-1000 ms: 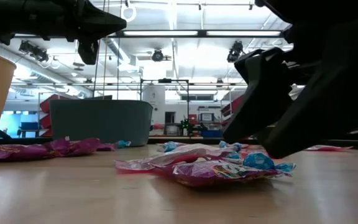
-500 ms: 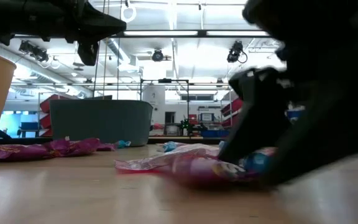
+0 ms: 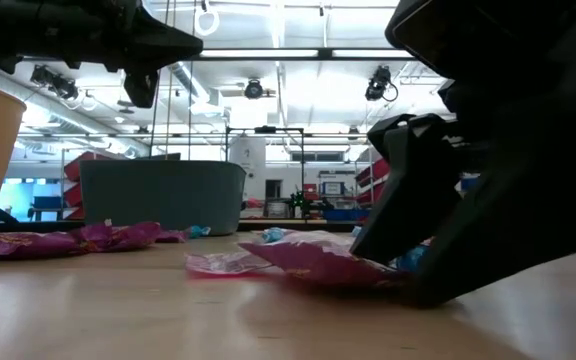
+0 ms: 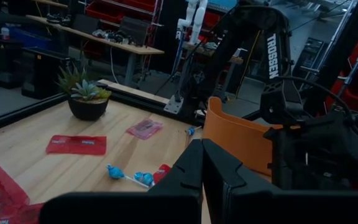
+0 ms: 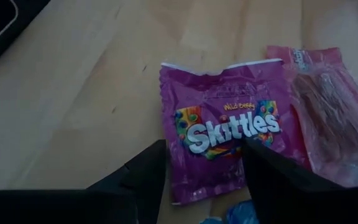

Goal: Sort candy
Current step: Put the purple candy into the orange bin

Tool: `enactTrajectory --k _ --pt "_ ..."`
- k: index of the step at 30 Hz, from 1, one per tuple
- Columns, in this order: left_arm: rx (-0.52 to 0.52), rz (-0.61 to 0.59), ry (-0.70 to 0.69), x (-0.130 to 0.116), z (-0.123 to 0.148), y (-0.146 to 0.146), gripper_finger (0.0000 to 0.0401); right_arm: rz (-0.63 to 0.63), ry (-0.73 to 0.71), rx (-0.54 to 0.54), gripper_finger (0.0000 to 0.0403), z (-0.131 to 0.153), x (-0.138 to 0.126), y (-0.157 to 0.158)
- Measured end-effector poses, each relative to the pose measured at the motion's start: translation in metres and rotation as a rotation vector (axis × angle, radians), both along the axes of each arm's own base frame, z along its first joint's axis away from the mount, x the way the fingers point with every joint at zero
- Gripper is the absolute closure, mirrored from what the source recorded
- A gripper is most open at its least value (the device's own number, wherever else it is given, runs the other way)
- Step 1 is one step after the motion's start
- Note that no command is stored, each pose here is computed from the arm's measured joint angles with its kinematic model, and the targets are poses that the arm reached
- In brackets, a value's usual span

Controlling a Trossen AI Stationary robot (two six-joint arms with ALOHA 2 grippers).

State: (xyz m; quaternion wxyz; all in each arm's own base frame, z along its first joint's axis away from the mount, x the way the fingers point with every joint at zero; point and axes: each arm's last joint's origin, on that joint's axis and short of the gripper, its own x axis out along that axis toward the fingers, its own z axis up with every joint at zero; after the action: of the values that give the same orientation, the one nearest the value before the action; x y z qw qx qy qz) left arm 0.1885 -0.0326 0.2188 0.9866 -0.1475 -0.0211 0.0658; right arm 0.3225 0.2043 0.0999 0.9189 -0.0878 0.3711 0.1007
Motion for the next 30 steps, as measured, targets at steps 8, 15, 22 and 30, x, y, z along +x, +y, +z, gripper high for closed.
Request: enactTrajectory --k 8,15,22,30 --pt "0.002 0.000 0.005 0.0000 -0.0004 0.0000 0.0395 -0.006 0.002 -0.002 0.0258 -0.0002 0.0008 -0.0017" --pt "0.002 0.000 0.007 0.0000 -0.0007 0.0000 0.0395 0.001 0.000 -0.014 0.0318 -0.0007 0.0008 -0.0021" --pt "0.003 0.001 0.008 0.0000 -0.0008 0.0000 0.0395 0.008 0.000 -0.022 0.0382 -0.0008 0.0008 -0.0024" --pt "0.003 0.001 0.012 0.0000 -0.0012 0.0000 0.0395 0.011 -0.007 -0.018 0.0392 -0.0002 0.0009 -0.0020"
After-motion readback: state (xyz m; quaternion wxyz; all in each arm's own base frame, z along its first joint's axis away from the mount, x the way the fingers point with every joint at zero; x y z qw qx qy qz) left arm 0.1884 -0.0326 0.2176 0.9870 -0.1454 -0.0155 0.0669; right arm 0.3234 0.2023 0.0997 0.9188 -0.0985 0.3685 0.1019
